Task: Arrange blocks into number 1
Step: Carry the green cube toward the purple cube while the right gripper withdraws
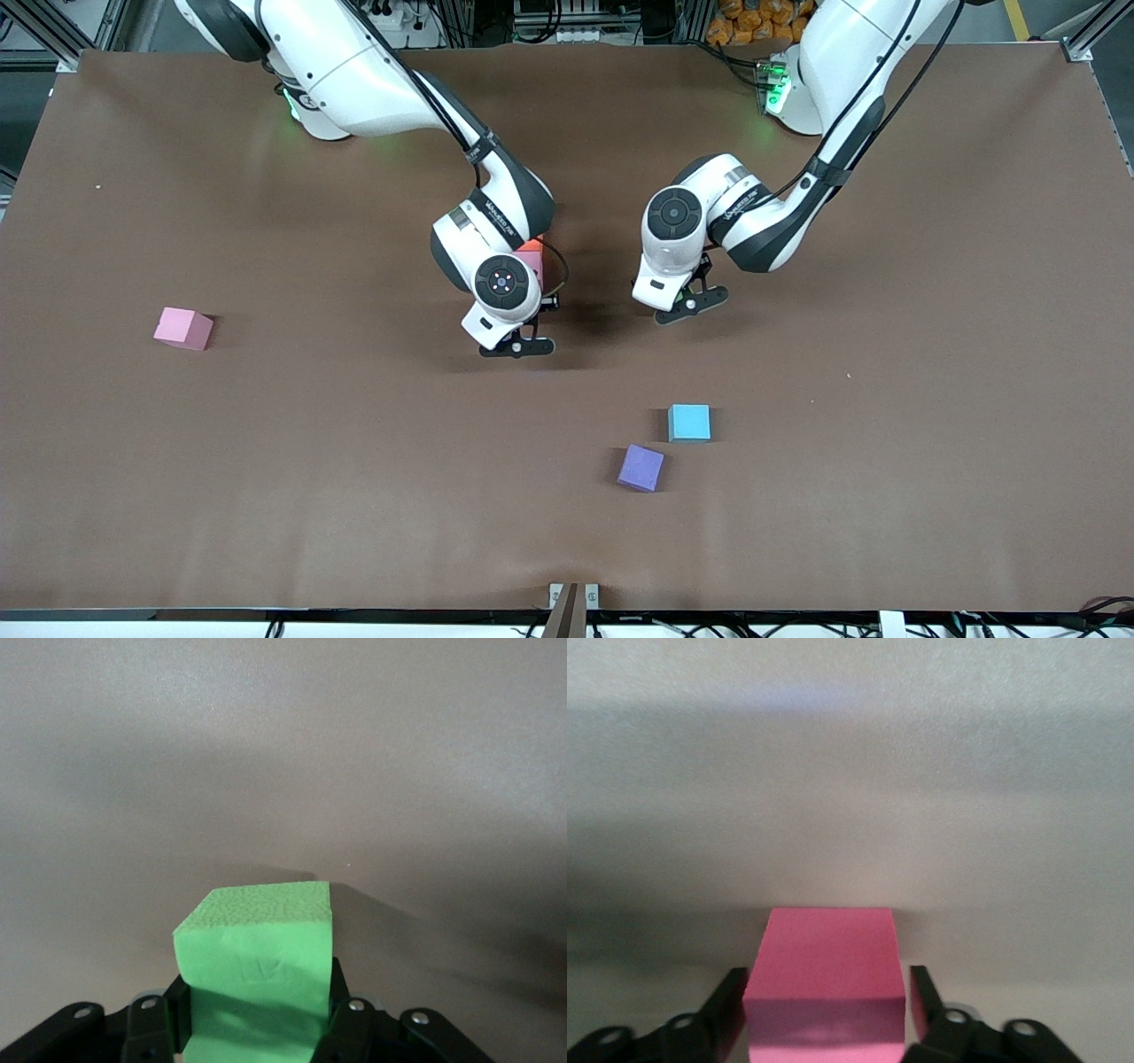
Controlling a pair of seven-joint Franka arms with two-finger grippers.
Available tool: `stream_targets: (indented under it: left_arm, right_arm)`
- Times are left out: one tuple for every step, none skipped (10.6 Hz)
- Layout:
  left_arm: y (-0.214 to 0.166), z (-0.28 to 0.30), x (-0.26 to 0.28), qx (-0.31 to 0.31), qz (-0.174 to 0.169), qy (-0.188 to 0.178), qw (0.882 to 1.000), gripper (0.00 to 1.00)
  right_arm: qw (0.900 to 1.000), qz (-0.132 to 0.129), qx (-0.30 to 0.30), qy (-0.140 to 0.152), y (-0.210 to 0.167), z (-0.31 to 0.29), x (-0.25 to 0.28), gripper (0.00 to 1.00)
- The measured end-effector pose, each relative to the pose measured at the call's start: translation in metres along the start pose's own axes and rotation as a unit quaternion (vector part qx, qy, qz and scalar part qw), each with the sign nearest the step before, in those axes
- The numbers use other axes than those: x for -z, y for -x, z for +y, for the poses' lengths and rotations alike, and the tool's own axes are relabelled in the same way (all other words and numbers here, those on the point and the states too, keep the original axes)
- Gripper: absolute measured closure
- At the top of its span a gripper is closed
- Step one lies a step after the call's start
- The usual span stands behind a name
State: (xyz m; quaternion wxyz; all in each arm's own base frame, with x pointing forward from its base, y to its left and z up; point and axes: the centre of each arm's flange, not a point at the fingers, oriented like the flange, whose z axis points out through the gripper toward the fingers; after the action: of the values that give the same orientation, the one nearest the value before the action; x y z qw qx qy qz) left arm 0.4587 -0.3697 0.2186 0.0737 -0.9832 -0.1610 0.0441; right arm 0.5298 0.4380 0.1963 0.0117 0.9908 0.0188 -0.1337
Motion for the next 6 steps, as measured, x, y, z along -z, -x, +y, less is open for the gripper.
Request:
stream_targets:
  left_arm:
    - [0.005, 0.0, 0.001, -0.005, 0.0, -0.001, 1.0, 0.44]
    - [0.013, 0.001, 0.001, -0.011, 0.0, -0.002, 1.0, 0.44]
    - [0.022, 0.002, 0.002, -0.018, -0.001, -0.003, 1.0, 0.44]
    - [0.032, 0.003, 0.003, -0.027, -0.001, -0.003, 1.0, 0.44]
    - [0.043, 0.005, 0.007, -0.036, 0.0, -0.003, 0.999, 0.44]
    - [0.056, 0.007, 0.01, -0.048, 0.002, -0.002, 0.999, 0.44]
  right_arm:
    - [1.0, 0.0, -0.001, 0.0, -0.001, 0.001, -0.003, 0.02]
    - [1.0, 0.002, -0.002, -0.001, -0.002, 0.001, -0.001, 0.0]
    - [1.0, 0.006, -0.003, -0.004, -0.005, 0.002, 0.004, 0.0]
    - [1.0, 0.01, -0.006, -0.007, -0.01, 0.004, 0.013, 0.0]
    - [1.0, 0.007, -0.013, -0.007, -0.016, 0.012, 0.025, 0.0]
    - [1.0, -0.002, -0.022, -0.006, -0.023, 0.023, 0.042, 0.0]
